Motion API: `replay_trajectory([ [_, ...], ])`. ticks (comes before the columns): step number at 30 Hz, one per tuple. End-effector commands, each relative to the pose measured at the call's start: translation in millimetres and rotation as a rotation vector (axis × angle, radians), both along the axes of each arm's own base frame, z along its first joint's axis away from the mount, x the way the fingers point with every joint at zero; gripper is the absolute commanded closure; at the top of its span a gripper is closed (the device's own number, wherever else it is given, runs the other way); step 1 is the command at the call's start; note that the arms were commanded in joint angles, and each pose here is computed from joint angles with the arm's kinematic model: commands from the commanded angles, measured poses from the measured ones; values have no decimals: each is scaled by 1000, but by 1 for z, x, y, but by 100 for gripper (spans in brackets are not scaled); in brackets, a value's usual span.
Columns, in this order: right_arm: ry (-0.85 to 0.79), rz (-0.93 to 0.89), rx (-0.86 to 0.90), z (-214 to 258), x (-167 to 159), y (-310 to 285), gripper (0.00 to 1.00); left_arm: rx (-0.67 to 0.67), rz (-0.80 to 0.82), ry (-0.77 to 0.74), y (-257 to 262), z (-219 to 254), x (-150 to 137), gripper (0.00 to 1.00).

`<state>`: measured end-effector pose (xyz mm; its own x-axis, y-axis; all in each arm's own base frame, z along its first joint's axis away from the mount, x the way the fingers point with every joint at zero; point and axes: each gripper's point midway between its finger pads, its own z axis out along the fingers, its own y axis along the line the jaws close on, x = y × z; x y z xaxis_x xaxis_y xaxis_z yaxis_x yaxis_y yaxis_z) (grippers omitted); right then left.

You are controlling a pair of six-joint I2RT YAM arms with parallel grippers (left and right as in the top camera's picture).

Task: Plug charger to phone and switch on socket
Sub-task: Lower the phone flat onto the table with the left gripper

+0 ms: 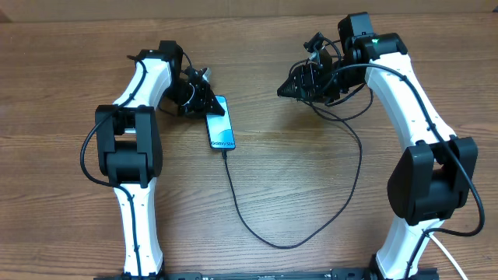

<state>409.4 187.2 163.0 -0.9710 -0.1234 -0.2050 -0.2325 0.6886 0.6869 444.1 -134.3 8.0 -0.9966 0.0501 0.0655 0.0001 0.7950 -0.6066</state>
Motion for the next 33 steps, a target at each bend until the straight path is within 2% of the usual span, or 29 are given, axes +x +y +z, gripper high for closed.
replay_trajectory([
  [1, -67, -3, -6, 22, 3, 0, 34, 11, -3, -10, -3, 1, 4, 75],
  [9, -68, -4, -7, 22, 3, -1, 33, 11, -2, -8, -2, 1, 4, 65],
  [12, -69, -8, -21, 20, 3, -2, 33, 26, 8, -2, 0, 0, 4, 65],
  [17, -65, -11, -33, 19, 3, -4, 33, 132, 69, 40, 14, -10, 3, 66],
  [27, -66, -13, -42, 18, 4, -5, 33, 153, 70, 47, 17, -11, 1, 62],
  [33, -67, -14, -45, 17, 4, -5, 32, 235, 109, 78, 29, -16, -1, 64],
])
